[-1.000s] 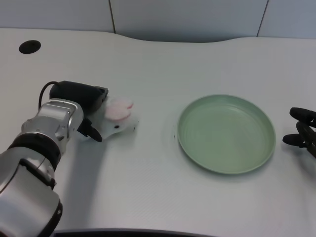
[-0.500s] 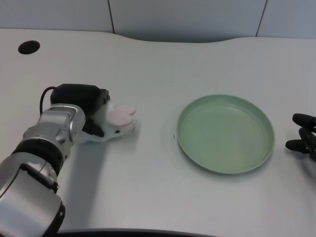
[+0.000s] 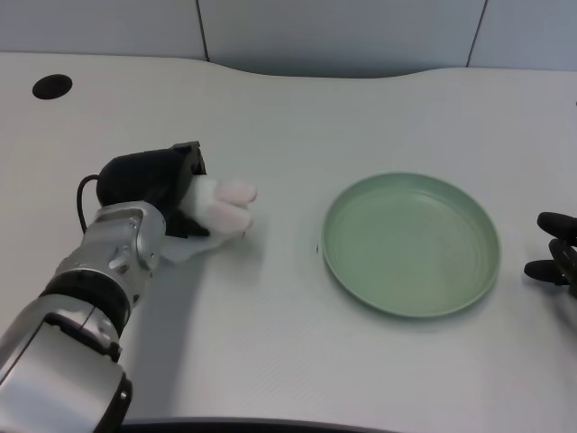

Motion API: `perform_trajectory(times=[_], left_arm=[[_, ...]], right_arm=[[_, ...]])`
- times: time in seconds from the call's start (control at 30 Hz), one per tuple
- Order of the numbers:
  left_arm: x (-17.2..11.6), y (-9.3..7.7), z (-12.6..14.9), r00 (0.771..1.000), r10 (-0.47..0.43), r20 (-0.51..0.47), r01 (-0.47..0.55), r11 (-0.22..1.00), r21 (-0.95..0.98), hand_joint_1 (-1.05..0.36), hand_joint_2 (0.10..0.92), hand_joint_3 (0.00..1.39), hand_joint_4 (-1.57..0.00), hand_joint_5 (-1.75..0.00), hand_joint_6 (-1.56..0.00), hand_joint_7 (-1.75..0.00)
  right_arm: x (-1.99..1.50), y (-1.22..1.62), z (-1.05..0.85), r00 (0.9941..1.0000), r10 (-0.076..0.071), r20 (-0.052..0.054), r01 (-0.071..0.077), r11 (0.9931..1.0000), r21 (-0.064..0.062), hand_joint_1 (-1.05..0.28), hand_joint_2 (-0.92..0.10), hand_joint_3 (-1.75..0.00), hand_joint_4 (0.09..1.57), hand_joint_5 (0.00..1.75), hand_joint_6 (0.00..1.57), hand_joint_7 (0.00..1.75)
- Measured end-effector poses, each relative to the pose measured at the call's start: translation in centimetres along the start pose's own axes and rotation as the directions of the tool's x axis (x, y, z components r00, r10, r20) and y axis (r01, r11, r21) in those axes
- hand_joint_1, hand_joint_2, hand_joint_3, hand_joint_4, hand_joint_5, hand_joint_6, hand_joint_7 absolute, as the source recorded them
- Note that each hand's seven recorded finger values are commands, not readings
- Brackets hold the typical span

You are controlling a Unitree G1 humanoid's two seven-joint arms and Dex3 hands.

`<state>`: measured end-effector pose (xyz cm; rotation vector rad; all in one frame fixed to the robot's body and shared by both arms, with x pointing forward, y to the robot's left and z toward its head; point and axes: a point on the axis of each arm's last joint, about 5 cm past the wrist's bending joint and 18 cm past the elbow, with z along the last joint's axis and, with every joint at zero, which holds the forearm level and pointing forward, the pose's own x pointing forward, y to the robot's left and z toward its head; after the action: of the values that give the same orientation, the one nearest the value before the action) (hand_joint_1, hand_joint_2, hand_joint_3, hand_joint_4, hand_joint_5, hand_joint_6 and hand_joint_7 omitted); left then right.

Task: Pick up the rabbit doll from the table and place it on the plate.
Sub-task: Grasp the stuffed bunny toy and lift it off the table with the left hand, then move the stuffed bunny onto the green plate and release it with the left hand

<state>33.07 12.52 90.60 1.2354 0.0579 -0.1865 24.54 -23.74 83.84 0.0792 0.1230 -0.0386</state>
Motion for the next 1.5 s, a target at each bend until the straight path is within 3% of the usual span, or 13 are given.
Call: perform_trajectory(times=[0.17,0.3,0.37,0.4,0.47,0.53,0.77,0.93,1.03,1.17,1.23,1.37,1.5], left_arm=[[0.5,1.2,0.4,0.999,-0.029,-0.03,0.024,0.99,-0.14,-0.08,0.92,0.14,-0.62,-1.75,-0.57,-1.75],[1.1,2.8,1.1,0.998,-0.058,-0.011,0.056,0.984,-0.168,-0.13,0.877,0.1,-0.58,-1.75,-0.52,-1.75],[1.3,3.6,1.6,0.998,-0.066,0.004,0.066,0.985,-0.162,-0.17,0.883,0.06,-0.52,-1.67,-0.49,-1.6],[1.5,3.9,1.8,0.997,-0.074,0.013,0.075,0.985,-0.158,-0.21,0.893,0.04,-0.51,-1.46,-0.55,-1.32],[1.6,4.5,2.2,0.995,-0.094,0.034,0.098,0.984,-0.149,-0.22,0.91,0.01,-0.45,-1.61,-0.52,-1.43],[1.8,5.1,2.7,0.993,-0.102,0.064,0.11,0.984,-0.143,-0.15,0.895,0.0,-0.7,-1.72,-0.6,-1.68],[2.3,6.8,6.5,0.974,-0.09,0.208,0.119,0.984,-0.132,-0.13,0.892,0.0,-0.79,-1.75,-0.6,-1.75],[2.1,6.5,9.4,0.949,-0.098,0.301,0.139,0.983,-0.117,-0.14,0.91,0.01,-0.75,-1.75,-0.58,-1.75],[1.8,5.9,11.0,0.932,-0.114,0.343,0.158,0.982,-0.101,-0.14,0.917,0.02,-0.77,-1.75,-0.6,-1.75],[1.4,4.9,12.8,0.908,-0.147,0.391,0.184,0.981,-0.06,-0.16,0.92,0.07,-0.67,-1.75,-0.58,-1.75],[1.2,4.6,13.4,0.901,-0.156,0.405,0.191,0.98,-0.048,-0.17,0.909,0.07,-0.72,-1.75,-0.61,-1.75],[0.8,4.0,14.8,0.884,-0.162,0.438,0.193,0.981,-0.026,-0.19,0.904,0.07,-0.71,-1.75,-0.63,-1.75],[0.4,3.5,15.8,0.869,-0.175,0.462,0.204,0.979,-0.012,-0.21,0.92,0.09,-0.68,-1.73,-0.62,-1.75]], right_arm=[[0.03,0.06,-0.02,0.99999,0.002,-0.003,-0.002,1.0,-0.001,-0.41,-0.92,-0.26,0.84,0.71,0.99,0.01],[0.25,0.2,0.18,0.99996,0.009,0.004,-0.009,0.99996,-0.001,-0.4,-0.92,-0.27,0.84,0.71,1.0,0.01],[0.31,0.24,0.22,0.99993,0.011,0.005,-0.011,0.99994,0.0,-0.4,-0.92,-0.27,0.84,0.71,1.0,0.01],[0.31,0.24,0.21,0.99993,0.011,0.004,-0.011,0.99993,0.0,-0.41,-0.92,-0.27,0.84,0.71,1.0,0.01],[0.28,0.26,0.14,0.99993,0.012,-0.001,-0.012,0.99993,0.0,-0.41,-0.92,-0.27,0.84,0.71,1.0,0.01],[0.27,0.31,0.09,0.99991,0.012,-0.005,-0.012,0.99992,-0.003,-0.4,-0.92,-0.27,0.84,0.7,1.0,0.01],[0.37,0.65,0.04,0.99972,0.02,-0.012,-0.021,0.99968,-0.015,-0.4,-0.92,-0.27,0.84,0.68,0.99,0.0],[0.53,0.84,0.12,0.99953,0.029,-0.011,-0.029,0.9995,-0.013,-0.41,-0.92,-0.27,0.85,0.68,0.99,0.01],[0.58,0.89,0.08,0.99929,0.034,-0.016,-0.034,0.99936,-0.012,-0.43,-0.92,-0.26,0.85,0.68,0.99,0.0],[0.76,1.0,0.2,0.99866,0.049,-0.017,-0.049,0.99874,-0.01,-0.43,-0.92,-0.26,0.85,0.7,1.0,0.01],[0.83,1.01,0.28,0.99837,0.055,-0.015,-0.055,0.99844,-0.008,-0.43,-0.92,-0.26,0.87,0.72,1.0,0.01],[0.83,0.98,0.25,0.99778,0.064,-0.017,-0.064,0.99791,-0.005,-0.42,-0.92,-0.26,0.88,0.74,1.0,0.01],[0.82,0.96,0.25,0.99803,0.061,-0.016,-0.061,0.99816,-0.001,-0.41,-0.92,-0.26,0.86,0.73,0.99,0.0]])
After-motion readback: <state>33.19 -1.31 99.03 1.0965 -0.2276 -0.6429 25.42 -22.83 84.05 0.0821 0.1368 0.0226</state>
